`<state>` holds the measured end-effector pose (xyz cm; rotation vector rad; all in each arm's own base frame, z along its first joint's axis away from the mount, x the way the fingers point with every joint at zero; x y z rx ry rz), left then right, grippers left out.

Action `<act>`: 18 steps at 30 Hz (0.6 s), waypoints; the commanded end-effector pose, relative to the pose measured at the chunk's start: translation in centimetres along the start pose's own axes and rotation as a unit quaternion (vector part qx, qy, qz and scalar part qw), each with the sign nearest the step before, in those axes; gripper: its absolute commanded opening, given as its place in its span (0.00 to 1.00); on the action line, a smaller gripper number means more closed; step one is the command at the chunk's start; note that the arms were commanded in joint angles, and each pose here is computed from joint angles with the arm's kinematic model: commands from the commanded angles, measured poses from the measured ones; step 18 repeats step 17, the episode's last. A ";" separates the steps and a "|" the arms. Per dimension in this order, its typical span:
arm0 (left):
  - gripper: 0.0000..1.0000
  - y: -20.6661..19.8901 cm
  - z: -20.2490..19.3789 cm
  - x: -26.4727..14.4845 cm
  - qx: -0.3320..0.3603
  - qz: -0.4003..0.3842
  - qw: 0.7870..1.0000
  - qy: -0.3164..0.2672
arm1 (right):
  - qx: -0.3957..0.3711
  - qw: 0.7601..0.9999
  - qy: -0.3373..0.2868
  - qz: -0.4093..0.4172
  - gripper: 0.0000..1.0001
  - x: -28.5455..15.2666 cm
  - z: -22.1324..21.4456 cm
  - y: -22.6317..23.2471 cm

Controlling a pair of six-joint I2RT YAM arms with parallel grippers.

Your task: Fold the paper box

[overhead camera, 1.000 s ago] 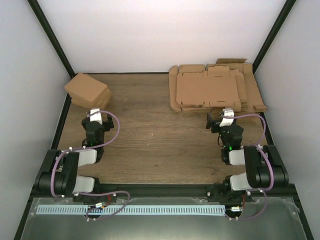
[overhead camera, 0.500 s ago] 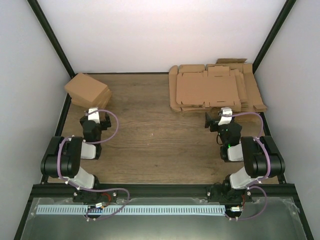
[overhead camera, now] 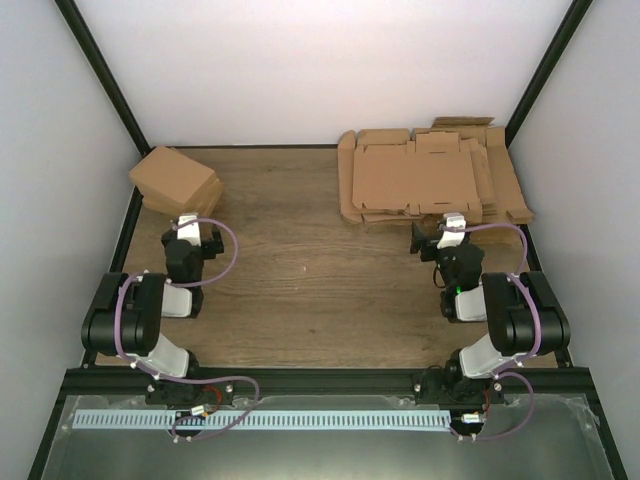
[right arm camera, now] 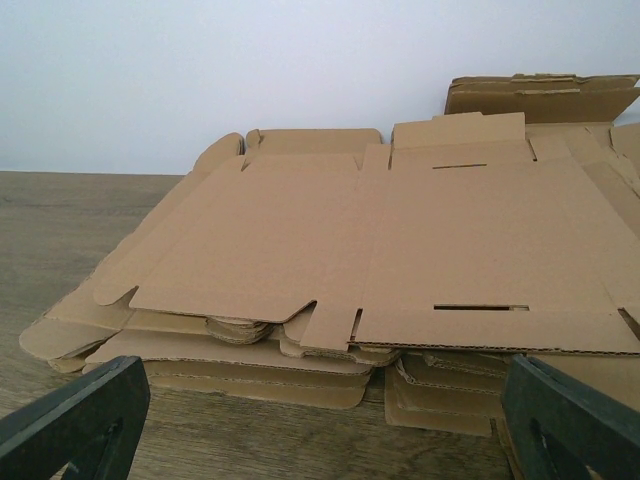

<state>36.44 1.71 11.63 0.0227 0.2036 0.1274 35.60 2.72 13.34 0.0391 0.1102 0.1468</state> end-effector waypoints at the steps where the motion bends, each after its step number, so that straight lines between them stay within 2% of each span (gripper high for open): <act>1: 1.00 -0.2 1.8 0.2 -0.007 -0.010 0.999 -0.034 | -0.003 1.000 -0.019 -0.015 1.00 0.4 1.2 -0.7; 18: 1.00 -0.2 1.8 0.2 -0.006 -0.009 0.999 -0.035 | -0.003 1.000 -0.018 -0.015 1.00 0.5 1.1 -0.7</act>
Point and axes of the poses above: each gripper's point midway between its finger pads, its own x axis out along the fingers, its own y axis along the line the jaws close on, z = x × y, the point moved 2 cm from there along -x, back along the fingers, and after that the axes turned 1 degree about x, right-handed, at the moved point
